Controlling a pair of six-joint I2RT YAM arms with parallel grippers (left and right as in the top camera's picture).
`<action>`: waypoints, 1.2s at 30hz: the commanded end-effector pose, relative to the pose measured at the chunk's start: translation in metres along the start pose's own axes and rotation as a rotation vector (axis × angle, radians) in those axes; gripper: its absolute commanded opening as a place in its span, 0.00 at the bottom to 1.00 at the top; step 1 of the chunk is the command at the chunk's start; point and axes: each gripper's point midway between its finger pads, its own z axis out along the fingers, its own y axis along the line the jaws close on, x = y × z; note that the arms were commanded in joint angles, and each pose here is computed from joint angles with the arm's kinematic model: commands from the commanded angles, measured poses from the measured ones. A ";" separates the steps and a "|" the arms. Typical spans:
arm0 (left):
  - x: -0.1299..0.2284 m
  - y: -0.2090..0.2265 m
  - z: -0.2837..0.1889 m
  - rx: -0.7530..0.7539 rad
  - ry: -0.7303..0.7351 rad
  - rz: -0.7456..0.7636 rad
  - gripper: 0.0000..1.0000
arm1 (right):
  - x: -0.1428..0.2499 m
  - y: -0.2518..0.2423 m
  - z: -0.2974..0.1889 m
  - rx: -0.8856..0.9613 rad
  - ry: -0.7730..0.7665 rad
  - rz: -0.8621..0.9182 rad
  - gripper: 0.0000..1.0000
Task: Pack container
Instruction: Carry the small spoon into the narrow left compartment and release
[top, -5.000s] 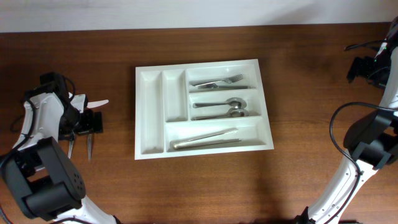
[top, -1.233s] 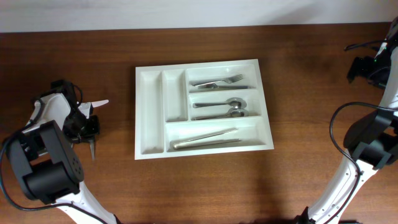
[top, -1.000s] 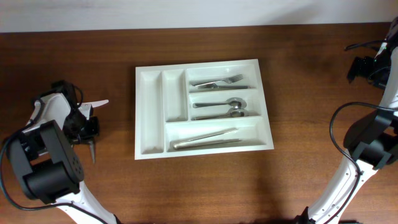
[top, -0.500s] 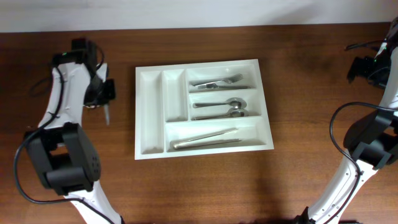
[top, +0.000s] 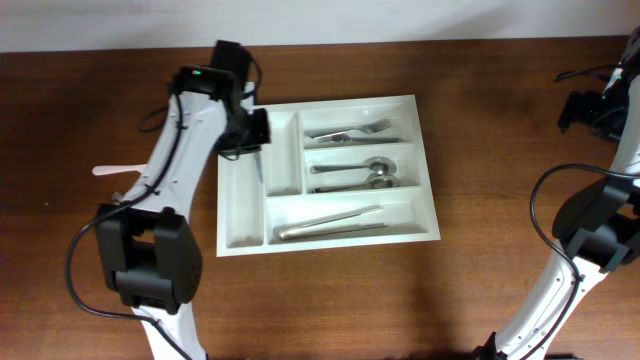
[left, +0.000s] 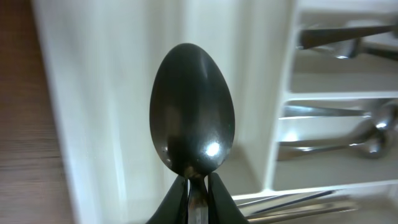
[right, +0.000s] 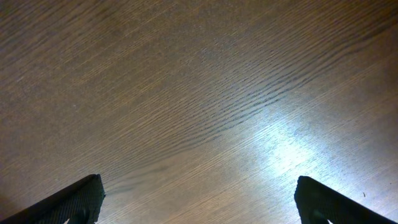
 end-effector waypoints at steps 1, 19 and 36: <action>-0.001 -0.029 0.000 0.039 -0.025 -0.054 0.02 | 0.000 -0.005 0.003 0.017 0.005 0.012 0.99; -0.021 -0.029 0.001 -0.040 -0.140 0.030 0.18 | 0.000 -0.005 0.003 0.017 0.005 0.012 0.99; -0.045 0.080 -0.042 -0.334 -0.191 -0.093 0.99 | 0.000 -0.005 0.003 0.017 0.005 0.012 0.99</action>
